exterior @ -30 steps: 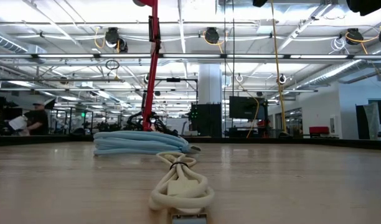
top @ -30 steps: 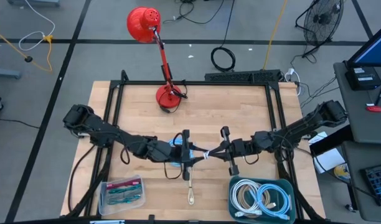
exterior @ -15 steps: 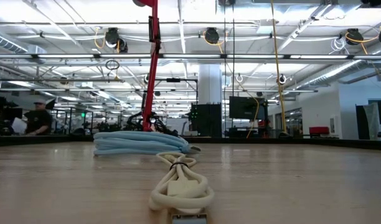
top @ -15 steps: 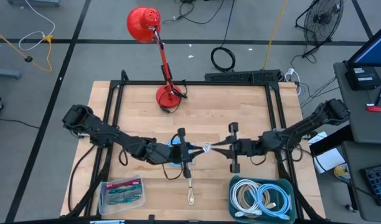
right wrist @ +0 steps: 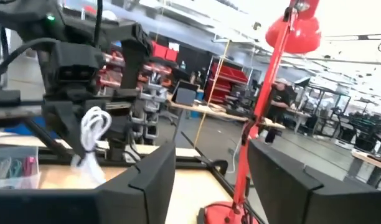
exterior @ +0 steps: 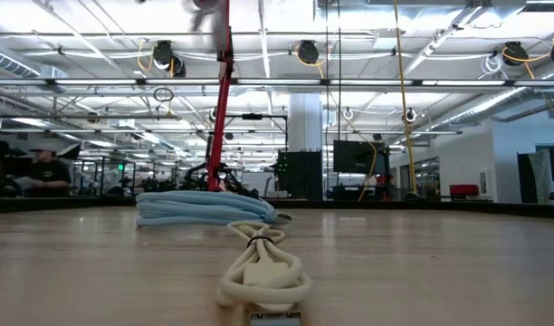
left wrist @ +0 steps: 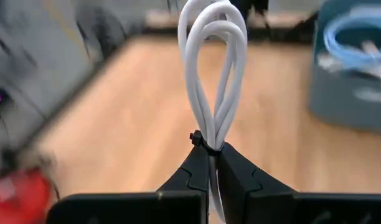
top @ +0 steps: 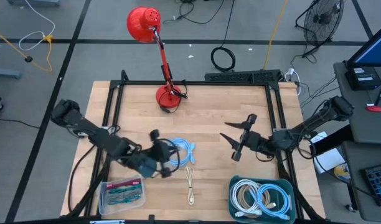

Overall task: Pick & Place USB Port
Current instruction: Put the white charger cable into the transparent bin

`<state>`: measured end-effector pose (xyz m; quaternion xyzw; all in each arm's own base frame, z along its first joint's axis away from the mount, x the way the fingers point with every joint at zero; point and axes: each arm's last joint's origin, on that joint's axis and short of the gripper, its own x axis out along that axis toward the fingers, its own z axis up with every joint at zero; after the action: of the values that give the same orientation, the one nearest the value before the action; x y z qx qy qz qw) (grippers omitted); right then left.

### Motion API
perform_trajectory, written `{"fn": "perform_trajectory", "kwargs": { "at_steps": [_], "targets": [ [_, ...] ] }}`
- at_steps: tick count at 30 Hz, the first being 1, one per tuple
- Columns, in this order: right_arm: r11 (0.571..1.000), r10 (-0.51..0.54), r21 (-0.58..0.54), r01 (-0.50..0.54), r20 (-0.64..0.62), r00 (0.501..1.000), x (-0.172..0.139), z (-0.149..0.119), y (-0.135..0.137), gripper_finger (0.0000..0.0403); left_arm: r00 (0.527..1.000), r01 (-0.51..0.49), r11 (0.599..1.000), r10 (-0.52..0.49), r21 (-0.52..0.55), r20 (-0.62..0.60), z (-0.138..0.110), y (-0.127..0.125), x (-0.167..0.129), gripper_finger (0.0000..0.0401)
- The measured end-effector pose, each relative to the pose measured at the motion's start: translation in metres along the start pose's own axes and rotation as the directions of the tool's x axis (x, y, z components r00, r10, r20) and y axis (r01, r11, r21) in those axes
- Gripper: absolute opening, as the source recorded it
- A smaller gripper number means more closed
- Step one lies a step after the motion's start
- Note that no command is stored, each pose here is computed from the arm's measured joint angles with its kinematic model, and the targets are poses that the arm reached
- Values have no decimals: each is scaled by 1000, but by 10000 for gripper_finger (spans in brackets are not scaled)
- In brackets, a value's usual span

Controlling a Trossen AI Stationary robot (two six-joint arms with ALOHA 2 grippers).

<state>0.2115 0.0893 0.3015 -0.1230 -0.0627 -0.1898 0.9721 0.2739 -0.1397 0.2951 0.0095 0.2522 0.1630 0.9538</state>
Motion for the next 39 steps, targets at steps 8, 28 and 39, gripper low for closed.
{"fn": "perform_trajectory", "kwargs": {
  "at_steps": [8,28,39],
  "targets": [
    [1000,15,-11,-15,-10,1000,-1,-1,0,204,912,51,969,-145,-243,-383,-48,-13,-44,10],
    [1000,16,17,-16,-10,1000,-1,-1,0,203,556,-158,823,-383,-546,-738,-127,-72,-143,10],
    [998,52,19,-52,3,999,-2,0,2,197,532,-179,840,-356,-513,-768,-132,-69,-150,10]
  ]
}}
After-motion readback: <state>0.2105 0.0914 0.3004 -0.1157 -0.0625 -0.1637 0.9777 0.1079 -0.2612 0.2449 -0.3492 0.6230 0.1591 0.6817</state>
